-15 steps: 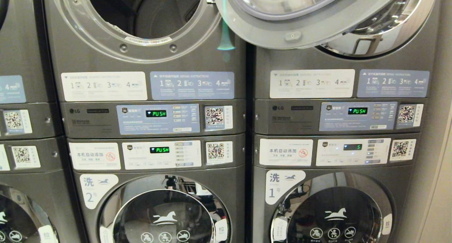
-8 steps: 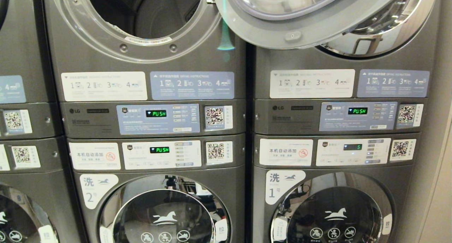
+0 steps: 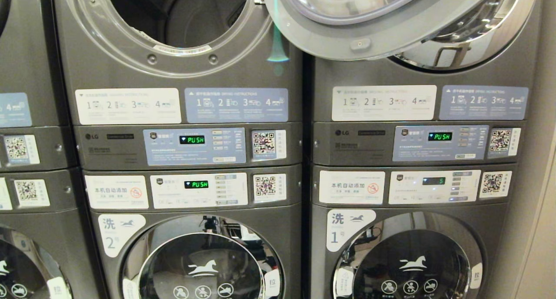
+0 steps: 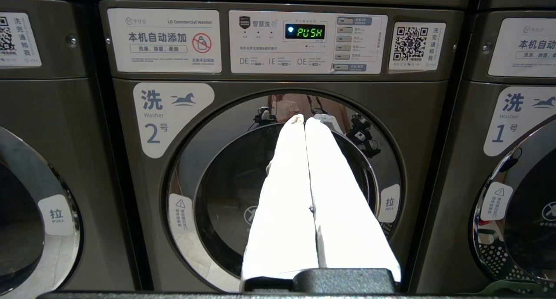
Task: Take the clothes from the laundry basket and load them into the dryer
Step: Take the clothes out of the basket
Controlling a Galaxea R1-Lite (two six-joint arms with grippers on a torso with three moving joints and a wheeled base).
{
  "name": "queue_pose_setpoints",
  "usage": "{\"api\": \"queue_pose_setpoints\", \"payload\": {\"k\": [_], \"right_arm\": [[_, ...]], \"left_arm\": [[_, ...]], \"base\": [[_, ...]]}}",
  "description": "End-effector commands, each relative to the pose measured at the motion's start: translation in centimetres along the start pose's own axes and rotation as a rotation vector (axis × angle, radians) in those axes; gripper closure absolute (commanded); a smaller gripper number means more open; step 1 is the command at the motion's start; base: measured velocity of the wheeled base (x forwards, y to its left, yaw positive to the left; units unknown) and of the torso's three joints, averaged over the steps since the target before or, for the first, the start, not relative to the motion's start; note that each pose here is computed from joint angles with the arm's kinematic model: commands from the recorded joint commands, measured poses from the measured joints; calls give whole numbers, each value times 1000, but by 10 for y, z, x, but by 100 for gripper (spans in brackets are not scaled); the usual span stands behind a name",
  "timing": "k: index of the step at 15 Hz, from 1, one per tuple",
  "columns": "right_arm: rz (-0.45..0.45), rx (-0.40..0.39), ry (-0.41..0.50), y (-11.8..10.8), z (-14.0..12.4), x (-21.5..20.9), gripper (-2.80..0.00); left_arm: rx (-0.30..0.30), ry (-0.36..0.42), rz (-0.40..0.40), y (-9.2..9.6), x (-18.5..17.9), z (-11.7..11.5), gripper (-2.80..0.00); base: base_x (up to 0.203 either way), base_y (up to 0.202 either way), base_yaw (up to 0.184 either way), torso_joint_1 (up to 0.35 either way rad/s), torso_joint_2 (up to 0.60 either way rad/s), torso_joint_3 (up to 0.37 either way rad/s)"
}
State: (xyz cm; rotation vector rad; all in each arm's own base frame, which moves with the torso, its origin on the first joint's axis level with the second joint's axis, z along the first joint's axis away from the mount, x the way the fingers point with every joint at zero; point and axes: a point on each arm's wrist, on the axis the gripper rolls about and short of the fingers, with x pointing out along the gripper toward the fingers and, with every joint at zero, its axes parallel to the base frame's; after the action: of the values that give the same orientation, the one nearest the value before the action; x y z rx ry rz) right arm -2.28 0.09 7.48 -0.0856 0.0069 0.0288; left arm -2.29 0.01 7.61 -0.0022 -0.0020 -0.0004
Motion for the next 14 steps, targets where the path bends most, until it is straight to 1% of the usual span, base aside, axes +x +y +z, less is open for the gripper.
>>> {"api": "queue_pose_setpoints", "payload": {"k": [1, 3, 5, 14], "right_arm": [[1, -2, 0, 0, 0, 0, -280], [1, -1, 0, 0, 0, 0, -280], [1, -1, 1, 0, 0, 0, -280], [1, 0, 0, 0, 0, 0, -280]], "left_arm": [[-1, -1, 0, 0, 0, 0, 0], [-1, -2, 0, 0, 0, 0, 0], [-1, -1, 0, 0, 0, 0, 0], [-7, -4, 0, 0, 0, 0, 0]], "base": [[0, 0, 0, 0, 0, 0], [0, 0, 0, -1, 3, -26], [0, 0, 0, 2, 3, -135], [0, 0, 0, 2, 2, -193]]}}
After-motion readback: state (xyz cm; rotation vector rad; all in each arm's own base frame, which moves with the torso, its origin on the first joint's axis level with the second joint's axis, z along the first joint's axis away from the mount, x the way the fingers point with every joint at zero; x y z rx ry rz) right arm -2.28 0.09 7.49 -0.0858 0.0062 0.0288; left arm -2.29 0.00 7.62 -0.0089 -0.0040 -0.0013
